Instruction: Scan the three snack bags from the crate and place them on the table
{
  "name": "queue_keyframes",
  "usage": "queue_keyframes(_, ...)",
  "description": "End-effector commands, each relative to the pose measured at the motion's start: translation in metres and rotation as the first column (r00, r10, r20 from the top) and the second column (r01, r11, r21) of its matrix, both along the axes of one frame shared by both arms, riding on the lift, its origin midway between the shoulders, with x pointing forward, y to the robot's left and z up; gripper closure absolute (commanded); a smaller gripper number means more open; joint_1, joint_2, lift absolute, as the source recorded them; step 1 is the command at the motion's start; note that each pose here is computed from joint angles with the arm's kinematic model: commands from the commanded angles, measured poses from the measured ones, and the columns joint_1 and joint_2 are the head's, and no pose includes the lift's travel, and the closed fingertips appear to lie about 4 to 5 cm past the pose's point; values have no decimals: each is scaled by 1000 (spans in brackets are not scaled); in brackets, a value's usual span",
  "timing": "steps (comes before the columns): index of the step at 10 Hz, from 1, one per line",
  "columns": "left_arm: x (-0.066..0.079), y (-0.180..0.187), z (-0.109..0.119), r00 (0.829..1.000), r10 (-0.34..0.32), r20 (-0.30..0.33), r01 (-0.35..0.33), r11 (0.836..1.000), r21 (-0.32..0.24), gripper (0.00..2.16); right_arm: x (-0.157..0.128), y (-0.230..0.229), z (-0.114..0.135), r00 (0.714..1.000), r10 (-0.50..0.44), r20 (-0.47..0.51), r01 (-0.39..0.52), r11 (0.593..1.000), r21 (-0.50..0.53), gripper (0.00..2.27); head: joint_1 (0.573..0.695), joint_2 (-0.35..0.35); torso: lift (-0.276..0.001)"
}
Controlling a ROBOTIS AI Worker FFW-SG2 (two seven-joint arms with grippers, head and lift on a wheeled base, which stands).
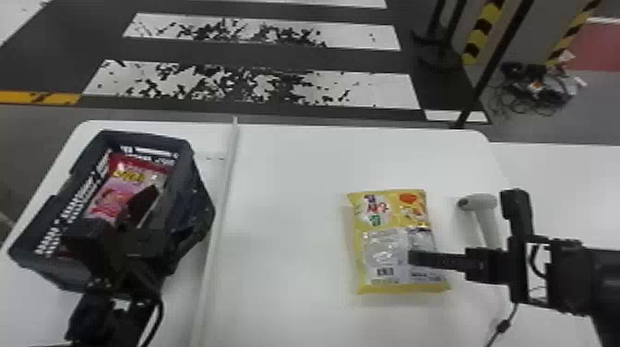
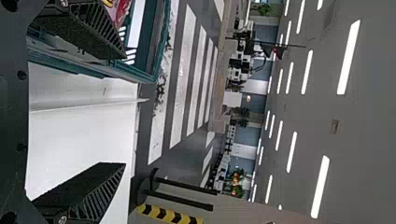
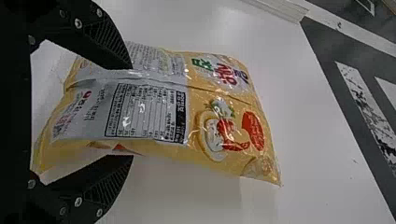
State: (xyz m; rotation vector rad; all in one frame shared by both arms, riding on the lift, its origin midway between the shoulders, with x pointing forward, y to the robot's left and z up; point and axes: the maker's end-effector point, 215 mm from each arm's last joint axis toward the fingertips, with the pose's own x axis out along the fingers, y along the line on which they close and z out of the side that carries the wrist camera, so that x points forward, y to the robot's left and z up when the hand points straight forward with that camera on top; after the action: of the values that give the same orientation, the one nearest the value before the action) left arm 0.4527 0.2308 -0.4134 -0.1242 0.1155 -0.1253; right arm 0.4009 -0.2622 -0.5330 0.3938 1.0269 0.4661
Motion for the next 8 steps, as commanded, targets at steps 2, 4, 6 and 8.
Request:
queue_keyframes(2,0,-1,0,1000,-2,-1,2,1000,0,53,-4,-4,-5,1000,10,-21,-10,1000,-12,2256,695,-42,-62)
queue_keyframes(4,0,-2,0,1000,-3,-1,3,1000,-1,53,-9,-4,6,1000,-5,-25,7,998,56,2256,695,-46,-62)
queue_keyframes(6,0,-2,2,1000,-4,4,4,1000,0,53,-8,-10,37,998,-58,-14,60,983,176,2256,695,-47,-62)
queue_keyframes(8,0,-5,4,1000,-9,8,9,1000,-2,53,-4,-32,75,990,-140,7,132,948,289,2256,695,-60,-62)
